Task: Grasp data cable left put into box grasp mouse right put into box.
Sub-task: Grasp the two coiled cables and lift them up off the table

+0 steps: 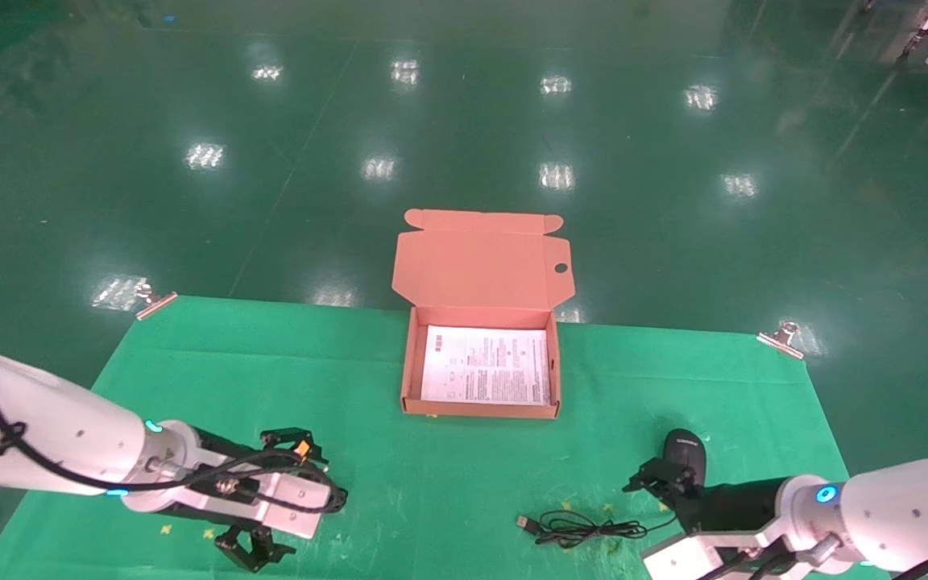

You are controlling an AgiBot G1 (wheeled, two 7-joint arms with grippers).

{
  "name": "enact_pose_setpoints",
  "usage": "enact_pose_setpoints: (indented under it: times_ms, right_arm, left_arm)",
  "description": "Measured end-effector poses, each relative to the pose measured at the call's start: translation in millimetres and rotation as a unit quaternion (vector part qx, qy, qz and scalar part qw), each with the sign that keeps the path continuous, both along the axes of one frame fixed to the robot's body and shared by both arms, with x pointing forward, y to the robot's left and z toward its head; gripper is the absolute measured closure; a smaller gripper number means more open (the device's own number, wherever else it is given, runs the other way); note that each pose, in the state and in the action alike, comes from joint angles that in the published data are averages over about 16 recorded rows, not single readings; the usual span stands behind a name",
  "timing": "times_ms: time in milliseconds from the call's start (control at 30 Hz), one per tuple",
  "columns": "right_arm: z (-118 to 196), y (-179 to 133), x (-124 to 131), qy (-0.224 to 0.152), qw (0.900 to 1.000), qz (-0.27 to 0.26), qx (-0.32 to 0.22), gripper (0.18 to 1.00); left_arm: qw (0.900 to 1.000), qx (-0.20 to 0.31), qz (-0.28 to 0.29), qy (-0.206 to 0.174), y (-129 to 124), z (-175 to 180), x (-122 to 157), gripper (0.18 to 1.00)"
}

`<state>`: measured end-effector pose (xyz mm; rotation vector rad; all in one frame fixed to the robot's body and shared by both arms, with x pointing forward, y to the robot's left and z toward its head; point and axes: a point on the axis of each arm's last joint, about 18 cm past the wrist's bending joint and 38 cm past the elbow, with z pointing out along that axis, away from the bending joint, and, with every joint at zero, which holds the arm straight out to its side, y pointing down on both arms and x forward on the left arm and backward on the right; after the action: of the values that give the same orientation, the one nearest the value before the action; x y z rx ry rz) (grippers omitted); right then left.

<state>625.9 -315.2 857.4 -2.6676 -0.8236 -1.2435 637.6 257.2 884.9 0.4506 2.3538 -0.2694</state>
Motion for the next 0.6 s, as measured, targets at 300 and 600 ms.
enact_pose_setpoints:
  times_ms: [300,600]
  right_arm:
    - [-23.7,5.9,20.3,0.003,1.000,-0.024,0.019,0.178]
    - [-39.7,14.3,46.6,0.012,0.998,-0.049,0.042,0.178]
  left_arm:
    - [0.9964,-0.032,0.075,0.022,10.0,-20.6,33.1,0.184]
    - [0.9853,-0.091,0.136,0.048,27.3,-37.8,60.1,0.184]
